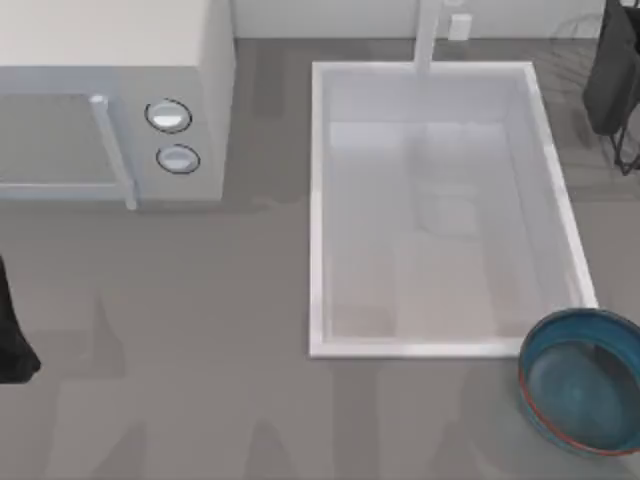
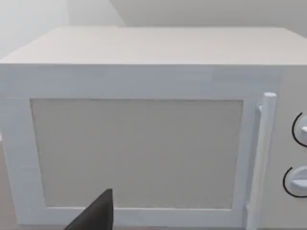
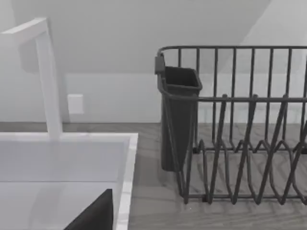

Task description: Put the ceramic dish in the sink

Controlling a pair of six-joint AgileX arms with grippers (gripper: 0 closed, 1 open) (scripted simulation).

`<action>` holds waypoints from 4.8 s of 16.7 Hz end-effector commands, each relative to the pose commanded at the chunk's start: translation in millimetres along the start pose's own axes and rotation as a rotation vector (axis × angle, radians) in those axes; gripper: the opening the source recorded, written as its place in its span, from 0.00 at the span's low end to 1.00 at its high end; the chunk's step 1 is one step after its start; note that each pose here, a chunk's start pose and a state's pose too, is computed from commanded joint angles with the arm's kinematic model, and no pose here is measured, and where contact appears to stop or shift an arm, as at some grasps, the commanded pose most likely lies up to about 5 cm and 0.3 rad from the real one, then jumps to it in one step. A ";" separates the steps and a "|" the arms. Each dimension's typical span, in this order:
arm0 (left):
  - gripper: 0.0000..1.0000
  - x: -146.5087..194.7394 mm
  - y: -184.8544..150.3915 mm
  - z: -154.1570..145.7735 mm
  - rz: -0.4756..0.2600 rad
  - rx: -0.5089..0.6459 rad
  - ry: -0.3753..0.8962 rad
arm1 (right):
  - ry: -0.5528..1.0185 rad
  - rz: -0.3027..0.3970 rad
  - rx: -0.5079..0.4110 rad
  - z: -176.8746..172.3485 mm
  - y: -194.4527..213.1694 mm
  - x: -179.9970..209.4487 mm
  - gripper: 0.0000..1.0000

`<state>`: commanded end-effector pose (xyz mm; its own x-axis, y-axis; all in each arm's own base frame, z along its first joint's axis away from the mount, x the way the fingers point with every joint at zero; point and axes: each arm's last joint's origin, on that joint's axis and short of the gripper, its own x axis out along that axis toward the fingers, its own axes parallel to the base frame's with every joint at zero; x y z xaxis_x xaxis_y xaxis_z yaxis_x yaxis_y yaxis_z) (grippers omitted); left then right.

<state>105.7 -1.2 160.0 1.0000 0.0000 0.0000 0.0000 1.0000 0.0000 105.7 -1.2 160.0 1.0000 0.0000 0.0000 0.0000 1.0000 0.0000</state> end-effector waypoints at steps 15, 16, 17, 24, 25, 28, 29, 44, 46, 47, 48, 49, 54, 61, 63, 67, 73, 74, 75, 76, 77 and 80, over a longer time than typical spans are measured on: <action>1.00 0.0 0.0 0.0 0.000 0.000 0.000 | 0.942 0.030 0.041 60.5 14.8 55.3 1.00; 1.00 0.0 0.0 0.0 0.000 0.000 0.000 | 1.037 0.027 0.038 62.6 17.1 64.6 1.00; 1.00 0.0 0.0 0.0 0.000 0.000 0.000 | 1.124 0.023 0.035 64.5 19.6 73.8 1.00; 1.00 0.0 0.0 0.0 0.000 0.000 0.000 | 1.492 -0.006 0.009 70.7 33.6 120.3 1.00; 1.00 0.0 0.0 0.0 0.000 0.000 0.000 | 1.506 -0.007 0.007 70.8 34.4 122.6 1.00; 1.00 0.0 0.0 0.0 0.000 0.000 0.000 | 1.510 -0.007 0.007 70.8 34.6 123.2 1.00; 1.00 0.0 0.0 0.0 0.000 0.000 0.000 | 1.510 -0.007 0.007 70.8 34.6 123.2 1.00; 1.00 0.0 0.0 0.0 0.000 0.000 0.000 | 1.510 -0.007 0.007 -29.0 34.6 129.3 1.00; 1.00 0.0 0.0 0.0 0.000 0.000 0.000 | 1.510 -0.007 0.007 -29.0 34.6 129.3 1.00; 1.00 0.0 0.0 0.0 0.000 0.000 0.000 | 1.510 -0.007 0.007 -29.0 34.6 129.3 1.00; 1.00 0.0 0.0 0.0 0.000 0.000 0.000 | 1.510 -0.007 0.007 -29.0 34.6 129.3 0.92; 1.00 0.0 0.0 0.0 0.000 0.000 0.000 | 1.510 -0.007 0.007 -29.0 34.6 129.3 0.85; 1.00 0.0 0.0 0.0 0.000 0.000 0.000 | 1.510 -0.007 0.007 -29.0 34.6 129.3 0.47; 1.00 0.0 0.0 0.0 0.000 0.000 0.000 | 1.510 -0.007 0.007 -29.0 34.6 129.3 0.00; 1.00 0.0 0.0 0.0 0.000 0.000 0.000 | 1.510 -0.007 0.007 -29.0 34.6 129.3 0.00; 1.00 0.0 0.0 0.0 0.000 0.000 0.000 | 1.510 -0.007 0.007 -29.0 34.6 129.3 0.00; 1.00 0.0 0.0 0.0 0.000 0.000 0.000 | 1.503 -0.006 0.012 -11.1 36.1 137.1 0.00; 1.00 0.0 0.0 0.0 0.000 0.000 0.000 | 1.501 -0.007 0.013 -0.6 36.4 140.3 0.00; 1.00 0.0 0.0 0.0 0.000 0.000 0.000 | 1.504 -0.008 0.014 11.5 36.7 142.7 0.00; 1.00 0.0 0.0 0.0 0.000 0.000 0.000 | 1.513 -0.010 0.013 24.7 36.7 143.8 0.00; 1.00 0.0 0.0 0.0 0.000 0.000 0.000 | 1.526 -0.012 0.012 38.6 36.7 143.5 0.00; 1.00 0.0 0.0 0.0 0.000 0.000 0.000 | 1.544 -0.012 0.008 81.9 36.2 138.6 0.00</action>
<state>105.7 -1.2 160.0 1.0000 0.0000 0.0000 0.0000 1.0000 0.0000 244.3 35.1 241.9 0.0269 -0.0024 -0.9996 0.0129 0.9999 -0.0021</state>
